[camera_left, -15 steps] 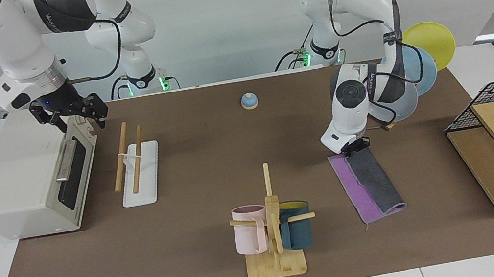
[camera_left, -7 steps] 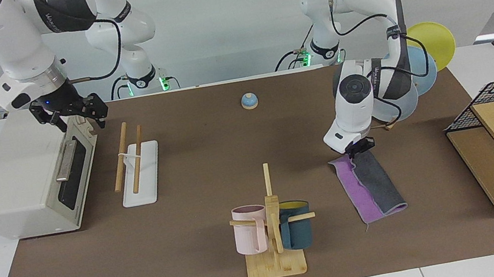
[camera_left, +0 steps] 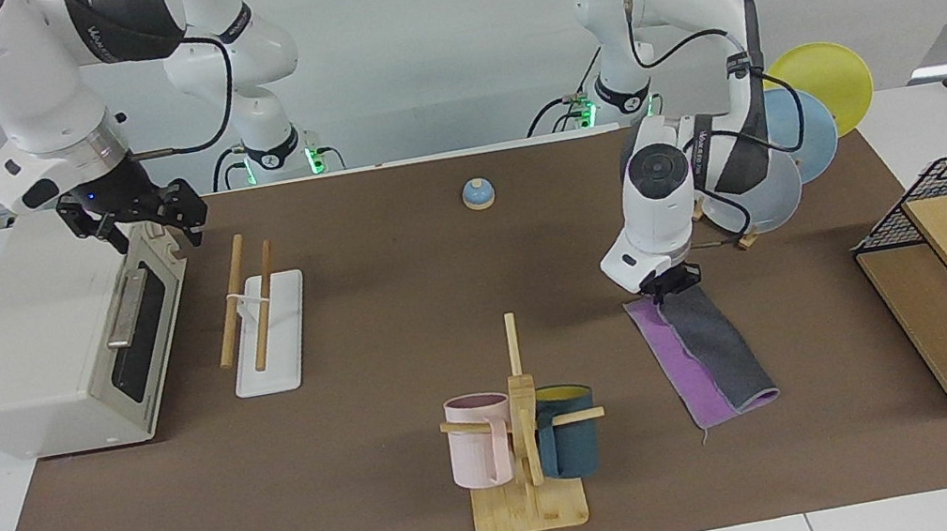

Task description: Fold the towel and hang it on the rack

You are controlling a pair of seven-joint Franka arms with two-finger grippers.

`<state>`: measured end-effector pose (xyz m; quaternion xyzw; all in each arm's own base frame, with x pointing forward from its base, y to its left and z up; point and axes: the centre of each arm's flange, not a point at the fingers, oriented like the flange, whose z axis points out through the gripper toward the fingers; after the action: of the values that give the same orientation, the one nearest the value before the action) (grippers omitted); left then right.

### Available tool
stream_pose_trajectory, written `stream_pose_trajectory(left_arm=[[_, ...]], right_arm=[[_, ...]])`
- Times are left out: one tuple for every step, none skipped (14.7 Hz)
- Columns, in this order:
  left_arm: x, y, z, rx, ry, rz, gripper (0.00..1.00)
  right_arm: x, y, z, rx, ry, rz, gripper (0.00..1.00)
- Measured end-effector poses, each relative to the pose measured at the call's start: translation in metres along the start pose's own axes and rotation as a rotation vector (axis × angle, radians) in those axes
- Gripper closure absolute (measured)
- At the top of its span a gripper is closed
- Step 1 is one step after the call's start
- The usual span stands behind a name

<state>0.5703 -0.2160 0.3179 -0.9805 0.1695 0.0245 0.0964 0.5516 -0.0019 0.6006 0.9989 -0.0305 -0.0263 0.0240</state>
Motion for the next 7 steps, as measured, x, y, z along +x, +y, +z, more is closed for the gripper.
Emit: stream_pose_trajectory(left_arm=[[-0.001, 0.003, 0.002, 0.0, -0.004, 0.005, 0.98], [-0.002, 0.003, 0.003, 0.0, -0.007, 0.005, 0.93], [-0.002, 0.003, 0.004, -0.005, -0.009, -0.001, 0.83], [-0.002, 0.002, 0.003, -0.026, -0.012, -0.02, 0.73], [-0.002, -0.001, 0.0, -0.061, -0.015, -0.051, 0.63], [-0.002, -0.01, -0.005, -0.097, -0.017, -0.09, 0.5], [-0.003, -0.027, -0.011, -0.138, -0.018, -0.128, 0.39]], right_arm=[[0.0, 0.0, 0.0, 0.0, 0.0, 0.0, 0.0], [0.0, 0.0, 0.0, 0.0, 0.0, 0.0, 0.0], [0.0, 0.0, 0.0, 0.0, 0.0, 0.0, 0.0], [0.0, 0.0, 0.0, 0.0, 0.0, 0.0, 0.0], [0.0, 0.0, 0.0, 0.0, 0.0, 0.0, 0.0], [0.0, 0.0, 0.0, 0.0, 0.0, 0.0, 0.0], [0.0, 0.0, 0.0, 0.0, 0.0, 0.0, 0.0]])
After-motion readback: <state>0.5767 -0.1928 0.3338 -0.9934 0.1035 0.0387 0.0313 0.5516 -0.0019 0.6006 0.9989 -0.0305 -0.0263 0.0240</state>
